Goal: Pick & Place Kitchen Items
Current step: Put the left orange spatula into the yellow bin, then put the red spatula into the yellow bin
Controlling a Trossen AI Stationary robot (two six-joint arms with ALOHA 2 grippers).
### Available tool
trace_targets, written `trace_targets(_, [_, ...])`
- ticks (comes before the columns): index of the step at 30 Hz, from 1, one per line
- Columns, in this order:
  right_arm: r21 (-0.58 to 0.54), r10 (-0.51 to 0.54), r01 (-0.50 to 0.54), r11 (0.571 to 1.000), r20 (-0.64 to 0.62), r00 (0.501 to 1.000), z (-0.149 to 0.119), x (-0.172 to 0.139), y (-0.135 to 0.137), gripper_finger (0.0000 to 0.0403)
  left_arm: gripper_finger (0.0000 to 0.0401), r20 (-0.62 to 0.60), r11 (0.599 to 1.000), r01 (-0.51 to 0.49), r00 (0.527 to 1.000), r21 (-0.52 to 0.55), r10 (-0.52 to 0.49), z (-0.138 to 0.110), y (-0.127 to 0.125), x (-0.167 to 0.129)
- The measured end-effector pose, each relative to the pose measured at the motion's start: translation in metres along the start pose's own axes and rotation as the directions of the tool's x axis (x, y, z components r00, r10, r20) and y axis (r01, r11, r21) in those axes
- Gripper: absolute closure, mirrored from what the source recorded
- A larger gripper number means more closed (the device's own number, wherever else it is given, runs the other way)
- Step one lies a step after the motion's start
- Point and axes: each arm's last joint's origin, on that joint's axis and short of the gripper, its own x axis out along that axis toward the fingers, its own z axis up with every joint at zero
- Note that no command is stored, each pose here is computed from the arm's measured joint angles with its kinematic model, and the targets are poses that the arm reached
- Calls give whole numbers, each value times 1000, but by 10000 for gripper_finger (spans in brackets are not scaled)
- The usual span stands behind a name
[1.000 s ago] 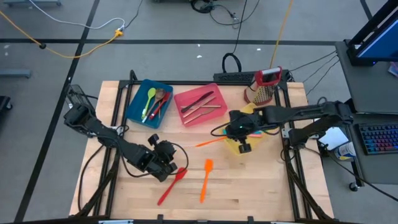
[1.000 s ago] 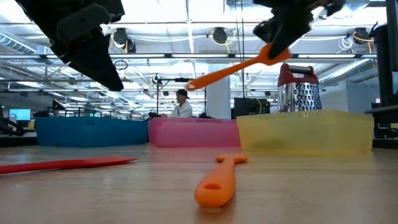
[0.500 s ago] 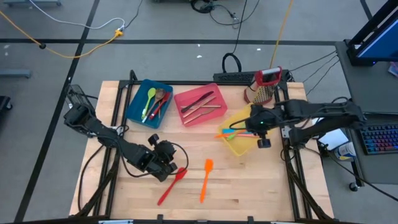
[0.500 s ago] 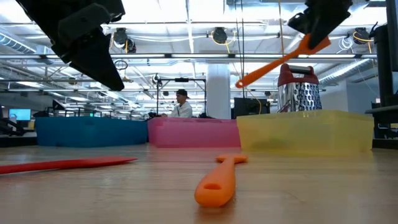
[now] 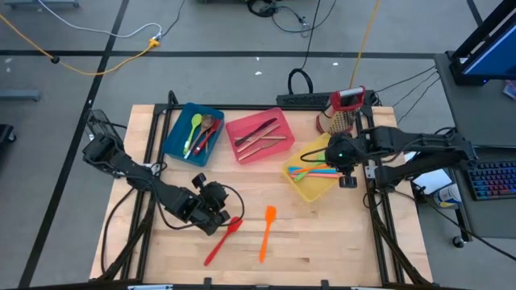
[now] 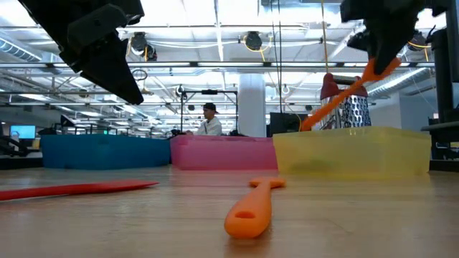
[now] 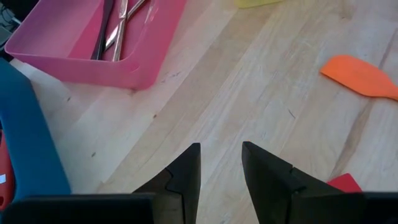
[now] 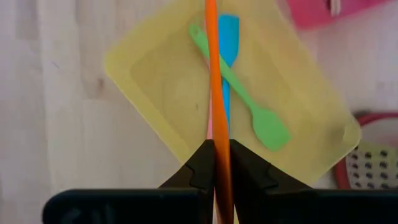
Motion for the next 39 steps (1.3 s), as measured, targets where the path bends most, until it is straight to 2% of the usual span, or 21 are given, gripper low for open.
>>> trace_targets(9, [-31,-11,9,999,-71,997,-13,37,-7,379,279,1,1000,0,1000,12,0,0,0,0])
trace_targets(16, [-141,39,-37,989,12,999,-15,64,-17,379,279,1,1000,0,1000,12,0,0,0,0])
trace_targets(20, [-195,14,-2,981,58,998,-17,78,-24,376,279,1,1000,0,1000,13,0,0,0,0])
trace_targets(25, [-157,-23,42,987,124,992,-21,96,-32,367,279,1,1000,0,1000,15,0,0,0,0])
trace_targets(34, [-100,-43,55,993,117,992,-35,117,-35,341,279,1,1000,0,1000,19,0,0,0,0])
trace_targets(39, [-80,-151,159,984,96,984,-35,117,-38,310,279,6,1000,7,1000,7,-7,1,-1,0])
